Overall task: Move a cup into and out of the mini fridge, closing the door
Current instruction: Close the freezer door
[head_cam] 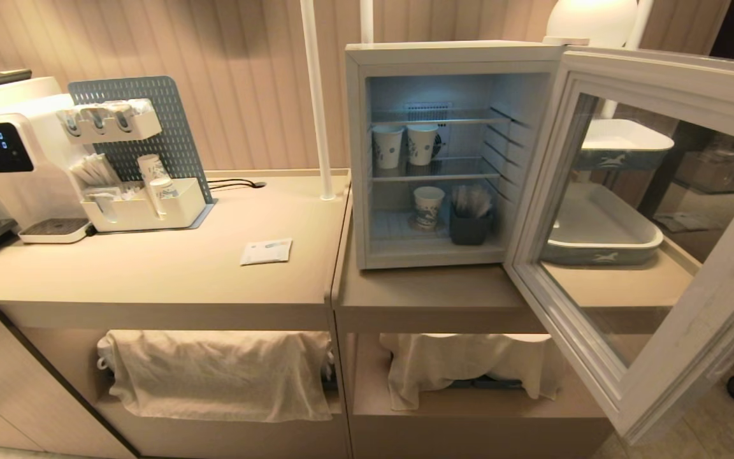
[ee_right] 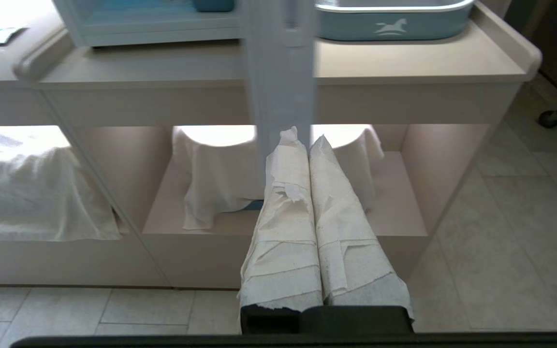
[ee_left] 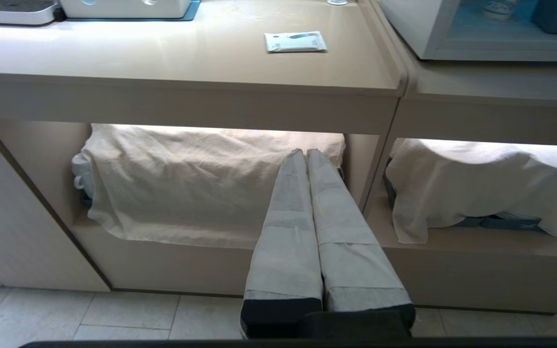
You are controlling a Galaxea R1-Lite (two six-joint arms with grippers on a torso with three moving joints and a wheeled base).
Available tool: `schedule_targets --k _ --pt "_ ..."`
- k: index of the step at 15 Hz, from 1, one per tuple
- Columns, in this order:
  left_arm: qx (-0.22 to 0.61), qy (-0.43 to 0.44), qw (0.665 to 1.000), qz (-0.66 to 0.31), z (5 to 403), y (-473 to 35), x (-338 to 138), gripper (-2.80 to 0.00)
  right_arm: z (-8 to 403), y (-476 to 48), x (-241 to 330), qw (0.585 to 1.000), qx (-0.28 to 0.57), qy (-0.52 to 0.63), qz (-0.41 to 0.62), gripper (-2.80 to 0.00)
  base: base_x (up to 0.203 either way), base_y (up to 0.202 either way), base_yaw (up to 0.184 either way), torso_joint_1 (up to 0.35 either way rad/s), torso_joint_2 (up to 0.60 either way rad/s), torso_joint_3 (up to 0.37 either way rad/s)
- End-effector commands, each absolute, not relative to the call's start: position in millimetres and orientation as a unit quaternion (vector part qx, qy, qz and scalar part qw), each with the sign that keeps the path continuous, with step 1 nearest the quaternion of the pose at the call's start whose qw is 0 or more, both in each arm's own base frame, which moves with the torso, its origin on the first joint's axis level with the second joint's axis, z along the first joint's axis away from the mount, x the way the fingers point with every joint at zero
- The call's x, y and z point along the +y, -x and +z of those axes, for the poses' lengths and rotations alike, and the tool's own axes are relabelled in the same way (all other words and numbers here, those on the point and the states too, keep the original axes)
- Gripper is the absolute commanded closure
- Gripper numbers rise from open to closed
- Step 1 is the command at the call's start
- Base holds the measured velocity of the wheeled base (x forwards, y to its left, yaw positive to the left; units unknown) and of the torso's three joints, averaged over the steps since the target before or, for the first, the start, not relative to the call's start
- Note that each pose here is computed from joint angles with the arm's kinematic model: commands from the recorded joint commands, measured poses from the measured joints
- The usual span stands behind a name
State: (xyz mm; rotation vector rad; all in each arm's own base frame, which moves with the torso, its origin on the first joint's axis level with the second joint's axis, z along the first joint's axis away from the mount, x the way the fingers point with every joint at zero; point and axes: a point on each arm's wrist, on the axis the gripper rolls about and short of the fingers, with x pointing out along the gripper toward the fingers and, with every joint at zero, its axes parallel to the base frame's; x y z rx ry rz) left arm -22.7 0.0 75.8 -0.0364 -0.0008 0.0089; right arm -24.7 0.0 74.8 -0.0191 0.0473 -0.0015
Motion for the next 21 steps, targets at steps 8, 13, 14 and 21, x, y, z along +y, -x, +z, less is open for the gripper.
schedule_targets --k 8,13,14,21 --pt "0.001 0.019 1.000 0.005 75.0 22.5 0.1 0.00 74.8 24.7 0.0 1.000 0.025 0.008 -0.001 0.00 0.000 -0.185 0.003 0.004 0.00 0.005" --pt "0.001 0.019 1.000 0.005 75.0 22.5 0.1 0.00 152.7 14.3 -0.2 0.994 0.041 -0.106 0.002 0.00 0.000 -0.016 0.000 0.000 0.00 0.000" --pt "0.001 0.019 1.000 0.005 75.0 22.5 0.0 0.00 168.0 -6.2 0.4 0.987 0.090 -0.132 0.006 0.00 0.000 0.000 0.000 0.000 0.00 0.000" --pt "0.001 0.019 1.000 0.005 75.0 22.5 0.1 0.00 183.0 -147.1 5.7 0.824 0.276 -0.320 0.378 0.00 0.000 0.000 0.000 0.000 0.00 0.000"
